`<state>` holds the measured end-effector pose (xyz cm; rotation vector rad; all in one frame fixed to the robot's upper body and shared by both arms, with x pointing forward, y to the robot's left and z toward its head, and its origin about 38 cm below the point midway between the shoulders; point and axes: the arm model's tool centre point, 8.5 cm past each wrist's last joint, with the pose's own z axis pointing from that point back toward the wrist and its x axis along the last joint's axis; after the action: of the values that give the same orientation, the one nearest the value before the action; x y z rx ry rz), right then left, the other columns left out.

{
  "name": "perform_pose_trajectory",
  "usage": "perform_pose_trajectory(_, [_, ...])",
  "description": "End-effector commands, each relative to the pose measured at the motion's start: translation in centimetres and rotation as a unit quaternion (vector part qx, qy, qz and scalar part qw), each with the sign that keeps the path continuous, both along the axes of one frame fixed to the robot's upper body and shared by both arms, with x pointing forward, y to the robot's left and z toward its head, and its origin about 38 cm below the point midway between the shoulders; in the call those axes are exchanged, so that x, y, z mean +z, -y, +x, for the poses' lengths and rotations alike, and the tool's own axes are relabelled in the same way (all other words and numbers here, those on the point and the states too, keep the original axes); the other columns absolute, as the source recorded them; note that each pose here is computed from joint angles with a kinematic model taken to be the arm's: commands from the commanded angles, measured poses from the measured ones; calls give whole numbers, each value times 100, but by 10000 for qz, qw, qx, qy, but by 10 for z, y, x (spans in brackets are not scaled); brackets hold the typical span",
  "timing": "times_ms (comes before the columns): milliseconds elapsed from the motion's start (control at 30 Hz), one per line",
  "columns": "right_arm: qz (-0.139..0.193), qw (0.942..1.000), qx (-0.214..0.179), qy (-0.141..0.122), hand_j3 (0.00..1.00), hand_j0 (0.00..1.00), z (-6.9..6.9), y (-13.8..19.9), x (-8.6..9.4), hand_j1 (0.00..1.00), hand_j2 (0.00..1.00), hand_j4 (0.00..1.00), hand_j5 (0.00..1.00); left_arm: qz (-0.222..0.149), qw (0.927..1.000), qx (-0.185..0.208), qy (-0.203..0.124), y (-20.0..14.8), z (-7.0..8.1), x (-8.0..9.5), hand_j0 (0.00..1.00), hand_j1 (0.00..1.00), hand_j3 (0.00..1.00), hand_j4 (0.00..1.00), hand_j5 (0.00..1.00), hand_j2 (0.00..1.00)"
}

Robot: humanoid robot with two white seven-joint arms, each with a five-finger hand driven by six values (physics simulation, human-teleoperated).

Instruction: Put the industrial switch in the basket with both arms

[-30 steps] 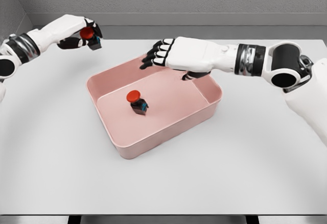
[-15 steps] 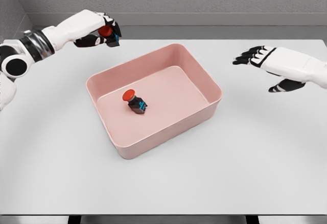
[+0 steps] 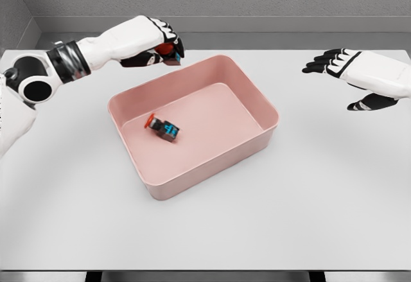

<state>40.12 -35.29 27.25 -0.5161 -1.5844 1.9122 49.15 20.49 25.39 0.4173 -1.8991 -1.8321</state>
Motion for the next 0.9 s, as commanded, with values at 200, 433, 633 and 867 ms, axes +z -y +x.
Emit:
perform_pose_trajectory(200, [30,10000,7,-24,100,100,0,-1,-1,100,100,100,100,67,9988,-480,103,27,-19,2,49,49,49,49,49,49])
perform_pose_trajectory(433, [30,10000,7,-24,100,100,0,-1,-1,100,100,100,100,56,9978,-633,202,35,-26,8,91,91,91,91,91,91])
perform_pose_trajectory(633, [40,10000,22,-36,100,100,0,-3,-2,100,100,100,100,87,9975,-653,263,32,-29,12,100,100,100,100,100,100])
perform_pose_trajectory(867, [36,10000,24,-31,100,100,0,-2,-2,100,100,100,100,72,9960,-805,378,40,-35,19,100,100,100,100,100,100])
